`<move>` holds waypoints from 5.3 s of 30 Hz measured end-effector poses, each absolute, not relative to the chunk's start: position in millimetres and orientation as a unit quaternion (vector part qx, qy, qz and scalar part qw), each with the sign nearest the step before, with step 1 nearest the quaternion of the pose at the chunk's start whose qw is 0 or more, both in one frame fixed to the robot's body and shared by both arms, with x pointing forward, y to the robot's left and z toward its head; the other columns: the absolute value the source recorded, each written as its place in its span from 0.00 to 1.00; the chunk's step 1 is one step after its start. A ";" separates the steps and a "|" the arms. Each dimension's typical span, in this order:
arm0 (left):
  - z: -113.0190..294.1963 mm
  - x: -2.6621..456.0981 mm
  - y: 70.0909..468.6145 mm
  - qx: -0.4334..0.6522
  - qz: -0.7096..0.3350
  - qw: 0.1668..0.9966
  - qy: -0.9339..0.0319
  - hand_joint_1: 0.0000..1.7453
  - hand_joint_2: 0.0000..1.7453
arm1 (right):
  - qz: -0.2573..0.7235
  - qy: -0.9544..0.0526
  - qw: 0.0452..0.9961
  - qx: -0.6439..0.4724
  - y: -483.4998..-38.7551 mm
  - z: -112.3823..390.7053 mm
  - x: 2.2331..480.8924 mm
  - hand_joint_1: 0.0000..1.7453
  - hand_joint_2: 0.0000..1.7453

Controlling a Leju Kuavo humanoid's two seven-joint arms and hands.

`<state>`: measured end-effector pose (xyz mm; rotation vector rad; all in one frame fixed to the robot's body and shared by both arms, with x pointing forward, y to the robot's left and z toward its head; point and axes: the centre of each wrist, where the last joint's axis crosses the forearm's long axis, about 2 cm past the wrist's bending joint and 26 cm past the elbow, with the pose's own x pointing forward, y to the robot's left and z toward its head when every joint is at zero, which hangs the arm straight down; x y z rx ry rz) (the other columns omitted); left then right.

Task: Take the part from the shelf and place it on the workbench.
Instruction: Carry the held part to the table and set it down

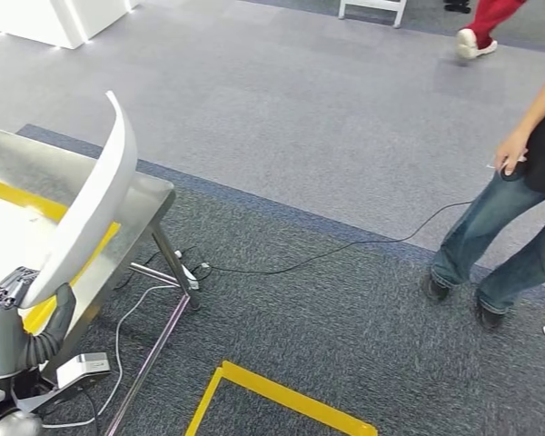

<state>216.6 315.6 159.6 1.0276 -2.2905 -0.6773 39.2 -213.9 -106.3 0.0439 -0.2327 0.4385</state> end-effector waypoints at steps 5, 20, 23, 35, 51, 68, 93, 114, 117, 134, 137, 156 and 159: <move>159.0 215.7 318.2 0.384 -0.252 0.269 -0.847 1.00 1.00 | 0.218 -0.116 0.969 0.021 -213.6 -106.1 40.0 0.00 0.00; 154.9 210.4 313.3 0.389 -0.265 0.263 -0.842 1.00 1.00 | 0.214 -0.119 0.969 0.025 -213.5 -106.2 39.1 0.00 0.00; 156.2 211.1 309.1 0.390 -0.261 0.263 -0.843 1.00 1.00 | 0.213 -0.121 0.969 0.025 -213.9 -106.4 38.4 0.00 0.00; 155.6 210.6 301.1 0.383 -0.254 0.272 -0.845 1.00 1.00 | 0.212 -0.117 0.970 0.029 -215.2 -106.9 35.3 0.00 0.00; 158.1 212.6 298.0 0.385 -0.260 0.273 -0.843 1.00 1.00 | 0.212 -0.116 0.970 0.030 -215.5 -106.8 36.7 0.00 0.00; 160.4 213.5 290.7 0.380 -0.260 0.273 -0.844 1.00 1.00 | 0.212 -0.115 0.970 0.029 -215.3 -106.6 37.9 0.00 0.00; 176.2 222.0 259.2 0.366 -0.301 0.286 -0.833 1.00 1.00 | 0.205 -0.132 0.970 0.027 -217.2 -105.5 50.2 0.00 0.00; 221.7 315.0 231.4 0.399 -0.350 0.309 -0.789 1.00 1.00 | 0.243 -0.144 0.959 0.037 -216.6 -103.9 61.2 0.00 0.00; 218.8 332.6 229.6 0.410 -0.361 0.329 -0.770 1.00 1.00 | 0.248 -0.145 0.957 0.039 -216.3 -103.8 62.1 0.00 0.00; 189.8 390.2 235.1 0.462 -0.420 0.415 -0.661 1.00 1.00 | 0.263 -0.146 0.953 0.044 -215.3 -102.8 67.4 0.00 0.00; 188.2 391.8 235.2 0.461 -0.422 0.420 -0.659 1.00 1.00 | 0.263 -0.147 0.953 0.044 -215.2 -102.8 67.6 0.00 0.00; 181.4 414.1 249.6 0.539 -0.459 0.449 -0.546 1.00 1.00 | 0.262 -0.142 0.953 0.049 -214.8 -102.6 68.5 0.00 0.00; 177.5 421.4 258.0 0.550 -0.465 0.471 -0.510 1.00 1.00 | 0.263 -0.142 0.953 0.050 -214.7 -102.5 68.8 0.00 0.00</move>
